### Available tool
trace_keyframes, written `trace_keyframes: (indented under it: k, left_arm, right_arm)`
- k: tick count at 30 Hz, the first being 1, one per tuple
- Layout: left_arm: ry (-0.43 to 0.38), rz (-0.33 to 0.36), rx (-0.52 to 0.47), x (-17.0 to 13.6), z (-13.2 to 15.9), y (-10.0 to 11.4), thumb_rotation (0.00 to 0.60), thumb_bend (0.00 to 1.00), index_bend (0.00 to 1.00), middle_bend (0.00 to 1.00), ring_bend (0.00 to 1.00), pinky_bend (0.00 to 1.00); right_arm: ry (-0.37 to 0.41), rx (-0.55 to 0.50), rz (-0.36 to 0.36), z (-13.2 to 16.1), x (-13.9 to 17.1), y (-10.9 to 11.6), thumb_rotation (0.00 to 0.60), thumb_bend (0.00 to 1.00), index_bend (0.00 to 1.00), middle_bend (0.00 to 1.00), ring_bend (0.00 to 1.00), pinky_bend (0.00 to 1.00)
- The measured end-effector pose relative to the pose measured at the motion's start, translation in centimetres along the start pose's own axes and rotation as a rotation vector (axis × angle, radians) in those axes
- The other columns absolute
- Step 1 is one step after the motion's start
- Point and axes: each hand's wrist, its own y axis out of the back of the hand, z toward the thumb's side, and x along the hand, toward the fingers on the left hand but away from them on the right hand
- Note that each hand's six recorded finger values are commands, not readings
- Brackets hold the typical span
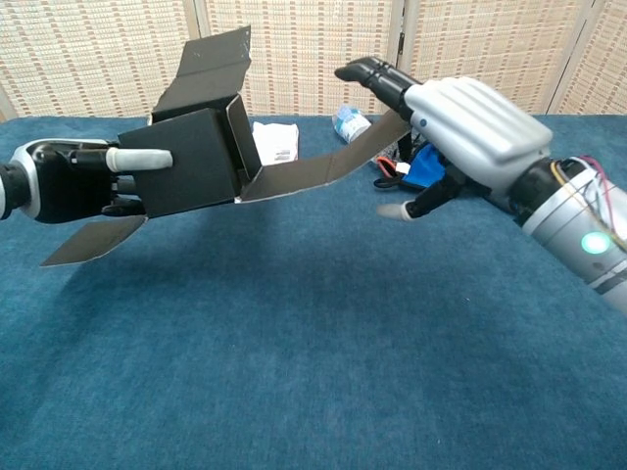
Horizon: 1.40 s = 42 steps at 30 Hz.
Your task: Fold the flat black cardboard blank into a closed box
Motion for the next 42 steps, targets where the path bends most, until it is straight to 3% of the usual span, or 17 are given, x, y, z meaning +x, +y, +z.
trace_keyframes:
  k: [6, 15, 20, 29, 42]
  left_arm:
    - [0.003, -0.009, -0.013, -0.1, 0.2, -0.5, 0.6, 0.1, 0.28, 0.28, 0.67, 0.88]
    - [0.004, -0.023, 0.02, -0.7, -0.2, -0.8, 0.6, 0.1, 0.27, 0.28, 0.67, 0.88]
    - [0.005, -0.036, 0.049, -0.8, -0.8, -1.1, 0.6, 0.1, 0.26, 0.28, 0.67, 0.88]
    - [-0.005, -0.052, 0.161, -0.5, -1.9, -1.6, 0.6, 0.1, 0.26, 0.28, 0.67, 0.88]
    - [-0.015, -0.084, 0.38, 0.5, -4.5, -2.6, 0.6, 0.1, 0.25, 0.26, 0.67, 0.88]
  right_arm:
    - [0.015, -0.001, -0.069, 1.8, -1.2, -1.3, 0.6, 0.0, 0.0, 0.0, 0.54, 0.97]
    - [0.074, 0.011, -0.188, 4.3, -3.1, -1.4, 0.6, 0.0, 0.0, 0.0, 0.54, 0.97]
    - [0.093, 0.015, -0.211, 5.0, -3.7, -1.4, 0.6, 0.0, 0.0, 0.0, 0.54, 0.97]
    - [0.141, 0.059, -0.184, 5.7, -4.5, -1.9, 0.6, 0.0, 0.0, 0.0, 0.54, 0.97]
    - [0.206, 0.12, -0.062, 5.2, -4.4, -4.7, 0.6, 0.0, 0.0, 0.0, 0.54, 0.97]
